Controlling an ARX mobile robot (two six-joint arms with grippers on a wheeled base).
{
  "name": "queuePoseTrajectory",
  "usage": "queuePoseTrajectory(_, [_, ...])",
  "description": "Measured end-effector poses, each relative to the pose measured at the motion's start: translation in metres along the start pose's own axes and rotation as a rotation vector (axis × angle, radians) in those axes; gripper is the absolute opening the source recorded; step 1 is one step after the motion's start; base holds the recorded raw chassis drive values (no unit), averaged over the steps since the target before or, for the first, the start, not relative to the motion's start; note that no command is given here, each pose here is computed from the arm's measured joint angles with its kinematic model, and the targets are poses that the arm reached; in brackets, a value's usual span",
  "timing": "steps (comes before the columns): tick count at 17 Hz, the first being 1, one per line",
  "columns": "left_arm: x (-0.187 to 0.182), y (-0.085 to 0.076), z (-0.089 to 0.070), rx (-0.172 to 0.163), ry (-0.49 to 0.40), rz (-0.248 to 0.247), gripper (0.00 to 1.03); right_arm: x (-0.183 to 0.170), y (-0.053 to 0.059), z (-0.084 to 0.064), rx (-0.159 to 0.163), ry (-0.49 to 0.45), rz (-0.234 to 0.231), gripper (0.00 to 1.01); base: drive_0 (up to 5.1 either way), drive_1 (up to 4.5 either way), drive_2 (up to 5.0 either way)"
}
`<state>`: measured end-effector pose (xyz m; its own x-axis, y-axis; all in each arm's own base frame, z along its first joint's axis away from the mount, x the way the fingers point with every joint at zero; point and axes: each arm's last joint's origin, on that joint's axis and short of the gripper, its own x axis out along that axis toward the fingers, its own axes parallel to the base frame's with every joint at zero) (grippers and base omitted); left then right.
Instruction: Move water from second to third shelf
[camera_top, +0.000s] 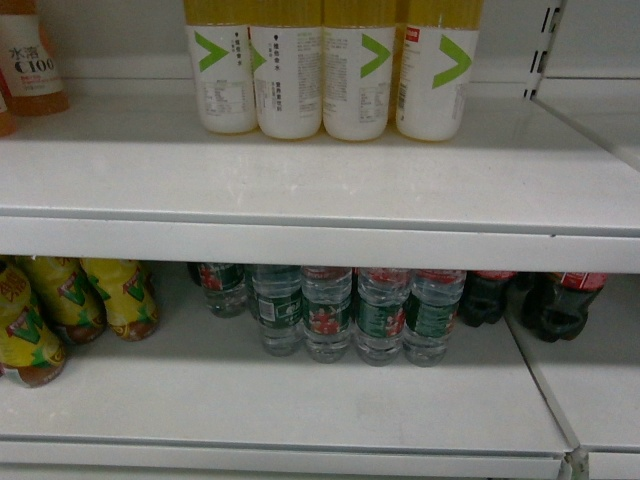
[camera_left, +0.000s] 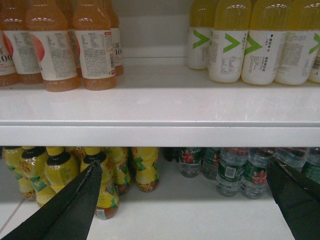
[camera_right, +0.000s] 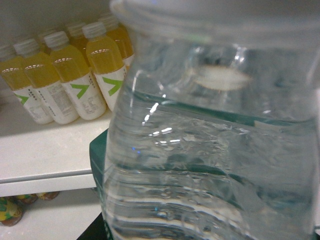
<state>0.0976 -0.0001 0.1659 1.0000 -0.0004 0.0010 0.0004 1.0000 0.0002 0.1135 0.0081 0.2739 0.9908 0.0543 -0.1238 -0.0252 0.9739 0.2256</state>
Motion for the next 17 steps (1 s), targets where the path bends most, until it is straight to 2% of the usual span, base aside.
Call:
queuePoseTrajectory(5, [0.0, 0.0, -0.0002, 0.0, 0.002, 0.0, 0.98, 0.0, -0.0001, -0.0004, 0.0, 0.006, -0.001, 0.42, 0.0, 0.0, 0.0])
queuePoseTrajectory(9, [0.0, 0.0, -0.0001, 0.0, 0.001, 0.0, 0.98, 0.0, -0.0008, -0.0005, 0.0, 0.006, -0.014, 0.42, -4.1, 2.16, 2.2])
queuePoseTrajectory(17, [0.0, 0.0, -0.0003, 0.0, 0.003, 0.0, 0.98, 0.0001, -0.0008, -0.0003, 0.001, 0.004, -0.009, 0.42, -4.2, 2.26, 2.3])
